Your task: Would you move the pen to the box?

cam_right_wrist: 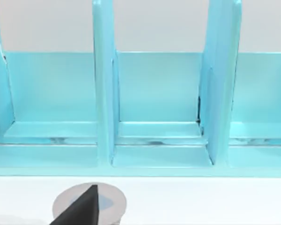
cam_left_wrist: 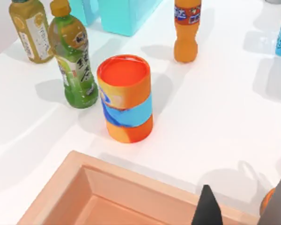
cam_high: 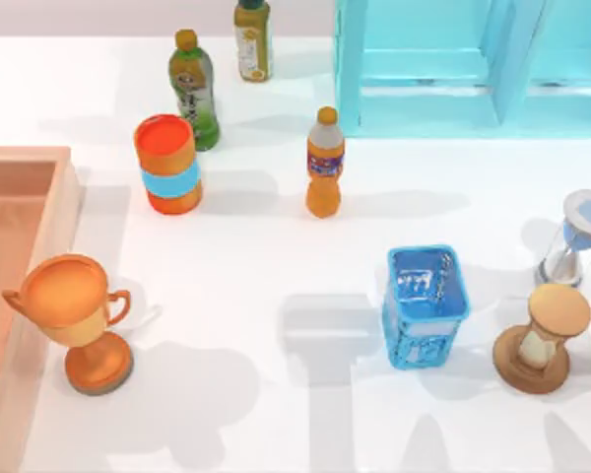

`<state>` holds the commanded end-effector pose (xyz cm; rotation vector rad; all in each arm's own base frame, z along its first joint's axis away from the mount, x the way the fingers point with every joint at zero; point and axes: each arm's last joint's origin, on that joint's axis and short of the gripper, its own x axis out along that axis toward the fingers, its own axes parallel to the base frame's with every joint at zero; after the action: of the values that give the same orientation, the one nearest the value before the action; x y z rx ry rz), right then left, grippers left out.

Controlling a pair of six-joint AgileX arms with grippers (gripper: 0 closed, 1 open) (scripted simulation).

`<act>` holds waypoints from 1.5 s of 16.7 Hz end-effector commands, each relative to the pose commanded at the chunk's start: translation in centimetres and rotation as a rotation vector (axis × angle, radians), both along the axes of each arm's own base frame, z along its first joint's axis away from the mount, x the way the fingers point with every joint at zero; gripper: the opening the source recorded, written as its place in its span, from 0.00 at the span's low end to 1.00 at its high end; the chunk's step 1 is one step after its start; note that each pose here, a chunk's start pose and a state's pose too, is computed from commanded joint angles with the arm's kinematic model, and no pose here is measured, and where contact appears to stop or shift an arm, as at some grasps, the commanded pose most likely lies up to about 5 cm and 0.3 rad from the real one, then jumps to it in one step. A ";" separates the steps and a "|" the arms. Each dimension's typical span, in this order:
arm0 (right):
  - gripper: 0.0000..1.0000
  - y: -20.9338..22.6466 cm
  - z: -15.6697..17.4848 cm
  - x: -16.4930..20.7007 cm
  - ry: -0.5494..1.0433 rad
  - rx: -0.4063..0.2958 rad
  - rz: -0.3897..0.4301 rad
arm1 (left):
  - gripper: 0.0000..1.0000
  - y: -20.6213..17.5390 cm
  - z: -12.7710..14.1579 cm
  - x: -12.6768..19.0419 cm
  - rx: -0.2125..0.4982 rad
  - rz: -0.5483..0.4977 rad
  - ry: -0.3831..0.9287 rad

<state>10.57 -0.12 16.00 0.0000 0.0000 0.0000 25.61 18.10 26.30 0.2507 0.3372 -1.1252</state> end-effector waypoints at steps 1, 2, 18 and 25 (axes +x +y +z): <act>1.00 0.0 0.0 0.0 0.000 0.000 0.000 | 0.00 0.7 -0.3 1.1 0.025 -0.005 -0.026; 1.00 0.0 0.0 0.0 0.000 0.000 0.000 | 0.00 0.7 -0.3 1.1 0.025 -0.006 -0.026; 1.00 0.0 0.0 0.0 0.000 0.000 0.000 | 0.00 -2.7 -4.9 1.5 0.007 0.000 -0.002; 1.00 0.0 0.0 0.0 0.000 0.000 0.000 | 0.08 -3.2 -5.5 1.5 0.000 0.000 0.000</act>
<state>10.57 -0.12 16.00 0.0000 0.0000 0.0000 27.13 14.93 20.83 0.2507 0.3372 -1.1252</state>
